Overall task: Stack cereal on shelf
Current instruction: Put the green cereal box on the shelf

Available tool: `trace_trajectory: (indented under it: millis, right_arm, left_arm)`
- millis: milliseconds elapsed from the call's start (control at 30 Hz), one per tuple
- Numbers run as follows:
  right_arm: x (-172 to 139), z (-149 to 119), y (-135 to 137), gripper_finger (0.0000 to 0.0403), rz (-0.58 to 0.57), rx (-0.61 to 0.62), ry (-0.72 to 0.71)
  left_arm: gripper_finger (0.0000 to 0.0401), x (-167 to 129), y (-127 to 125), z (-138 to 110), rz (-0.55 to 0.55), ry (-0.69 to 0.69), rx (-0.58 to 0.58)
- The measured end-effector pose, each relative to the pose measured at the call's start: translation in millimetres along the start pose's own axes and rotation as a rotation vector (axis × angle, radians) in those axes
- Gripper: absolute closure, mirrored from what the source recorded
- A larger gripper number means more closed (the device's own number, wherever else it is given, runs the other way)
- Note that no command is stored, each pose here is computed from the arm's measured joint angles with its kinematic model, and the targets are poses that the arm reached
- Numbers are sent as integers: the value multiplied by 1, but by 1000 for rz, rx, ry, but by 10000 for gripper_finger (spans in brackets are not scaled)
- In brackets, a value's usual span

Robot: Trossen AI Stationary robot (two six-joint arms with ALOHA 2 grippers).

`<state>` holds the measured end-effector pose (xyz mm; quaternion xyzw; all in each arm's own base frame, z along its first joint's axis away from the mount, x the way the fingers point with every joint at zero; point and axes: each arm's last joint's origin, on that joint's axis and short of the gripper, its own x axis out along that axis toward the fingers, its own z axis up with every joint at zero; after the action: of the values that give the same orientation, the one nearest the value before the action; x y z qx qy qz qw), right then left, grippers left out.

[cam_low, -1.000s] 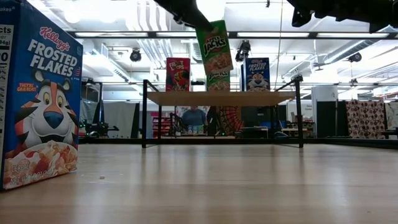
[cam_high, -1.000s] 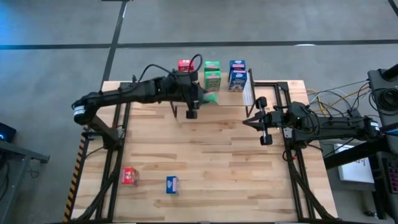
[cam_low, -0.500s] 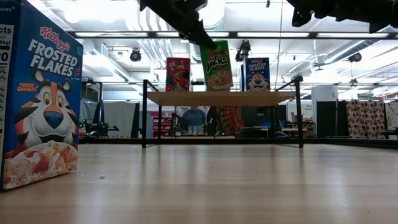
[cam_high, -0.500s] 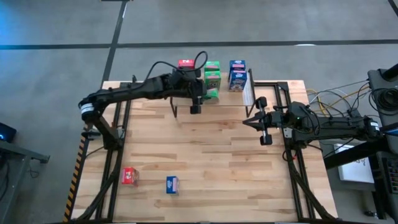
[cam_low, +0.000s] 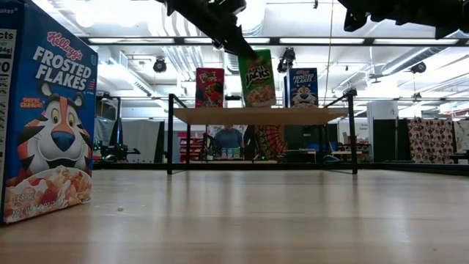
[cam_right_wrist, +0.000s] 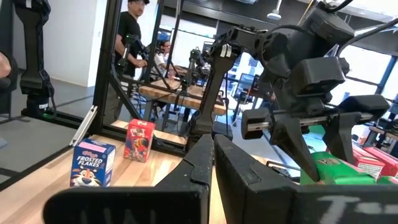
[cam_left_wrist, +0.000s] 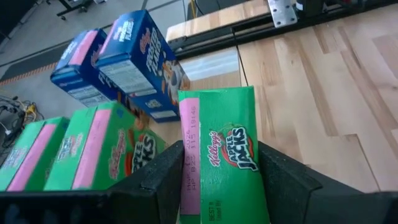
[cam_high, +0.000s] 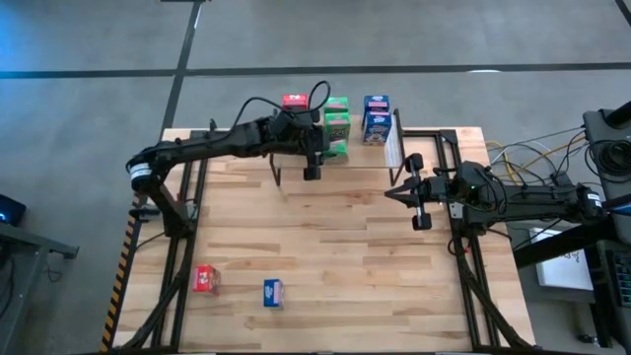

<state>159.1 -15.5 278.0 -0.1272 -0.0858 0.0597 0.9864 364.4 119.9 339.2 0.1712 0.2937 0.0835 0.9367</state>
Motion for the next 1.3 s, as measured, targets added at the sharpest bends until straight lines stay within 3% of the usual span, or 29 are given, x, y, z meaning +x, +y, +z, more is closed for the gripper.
trace_trajectory:
  millis: [333,867,1300]
  right_arm:
    - [0,0,0,394,0,0,0]
    - [0,0,0,394,0,-6,0]
    - [0,0,0,394,0,-6,2]
  left_arm:
    - [234,8,-1,-4,-6,19,3]
    - [165,6,8,-2,23,3,-13]
    - [162,-26,12,20,-24,72,-7]
